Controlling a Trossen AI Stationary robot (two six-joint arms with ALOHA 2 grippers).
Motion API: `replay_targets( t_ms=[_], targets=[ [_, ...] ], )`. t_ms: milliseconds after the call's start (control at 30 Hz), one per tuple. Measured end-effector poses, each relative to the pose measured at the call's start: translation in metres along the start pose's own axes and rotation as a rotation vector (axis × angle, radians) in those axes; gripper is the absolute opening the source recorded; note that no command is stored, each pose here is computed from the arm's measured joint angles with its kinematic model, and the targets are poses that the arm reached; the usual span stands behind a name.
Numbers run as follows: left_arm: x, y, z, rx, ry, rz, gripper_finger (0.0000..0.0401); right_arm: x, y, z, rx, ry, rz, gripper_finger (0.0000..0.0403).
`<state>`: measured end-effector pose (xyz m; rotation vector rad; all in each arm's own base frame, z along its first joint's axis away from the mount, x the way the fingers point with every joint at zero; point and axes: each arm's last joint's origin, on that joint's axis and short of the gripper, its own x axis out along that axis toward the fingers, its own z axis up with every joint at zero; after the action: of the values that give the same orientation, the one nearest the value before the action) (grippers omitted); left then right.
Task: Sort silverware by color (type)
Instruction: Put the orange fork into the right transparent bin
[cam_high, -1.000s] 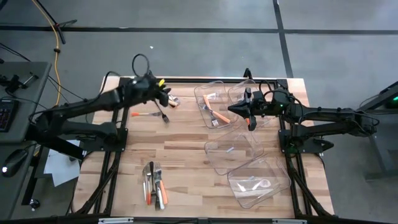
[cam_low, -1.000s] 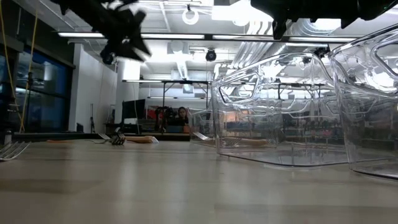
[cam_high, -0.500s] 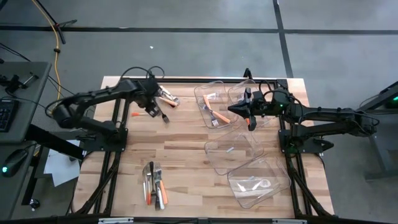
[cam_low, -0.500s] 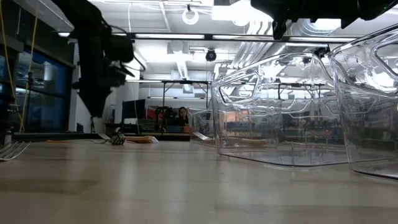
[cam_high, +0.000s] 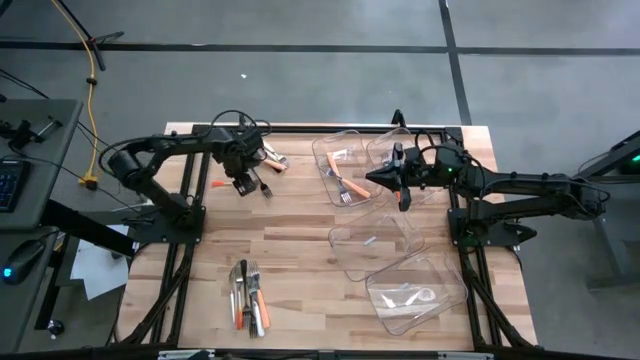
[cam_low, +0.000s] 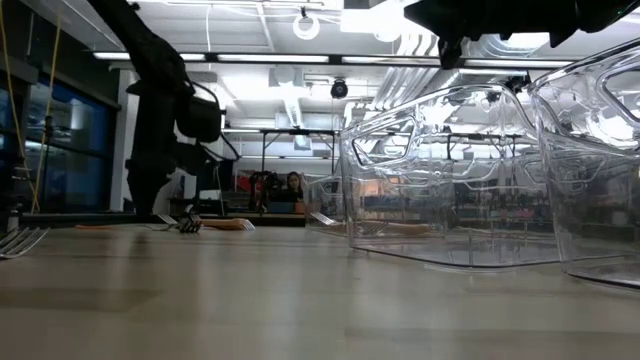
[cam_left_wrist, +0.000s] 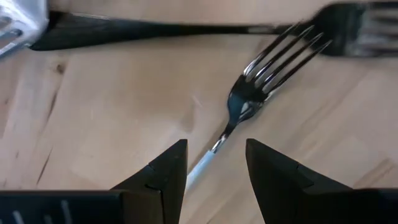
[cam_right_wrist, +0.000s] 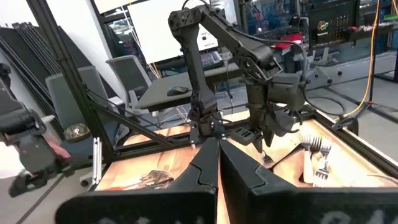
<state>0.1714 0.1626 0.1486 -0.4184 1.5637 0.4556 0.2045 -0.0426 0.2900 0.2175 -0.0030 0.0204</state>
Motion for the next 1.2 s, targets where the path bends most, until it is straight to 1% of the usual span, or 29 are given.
replay_targets(
  t_ms=[167,267,433,533,600,767,800,1033,1200],
  targets=[
    [0.012,0.004,0.005,0.039,0.03,0.006,0.0152,0.0,0.0,-0.001,0.012,0.01,-0.002,0.0],
    [0.016,0.004,0.007,0.041,0.044,0.012,0.0152,0.0,0.0,-0.001,0.012,0.011,-0.002,0.0],
    [0.019,0.004,0.007,0.079,0.058,-0.003,0.0148,0.0,0.0,-0.001,0.012,0.012,-0.003,0.0],
    [0.019,0.004,0.007,0.078,0.063,0.014,0.0127,0.0,0.0,-0.001,0.012,0.013,-0.003,0.0],
    [0.02,0.004,0.007,0.075,0.066,0.015,0.0104,0.0,0.0,-0.001,0.012,0.014,-0.003,0.0],
    [0.02,0.003,0.006,0.079,0.074,0.023,0.0021,0.0,0.0,-0.001,0.012,0.013,-0.003,0.0],
    [0.02,0.003,0.006,0.078,0.076,0.026,0.0011,0.0,0.0,-0.001,0.012,0.013,-0.003,0.0],
    [0.018,0.002,0.005,0.067,0.072,0.02,0.0004,0.0,0.0,-0.001,0.012,0.014,-0.003,0.0],
    [0.01,0.002,0.004,0.063,0.046,0.02,0.0003,0.0,0.0,-0.001,0.012,0.014,-0.002,0.0]
  ],
)
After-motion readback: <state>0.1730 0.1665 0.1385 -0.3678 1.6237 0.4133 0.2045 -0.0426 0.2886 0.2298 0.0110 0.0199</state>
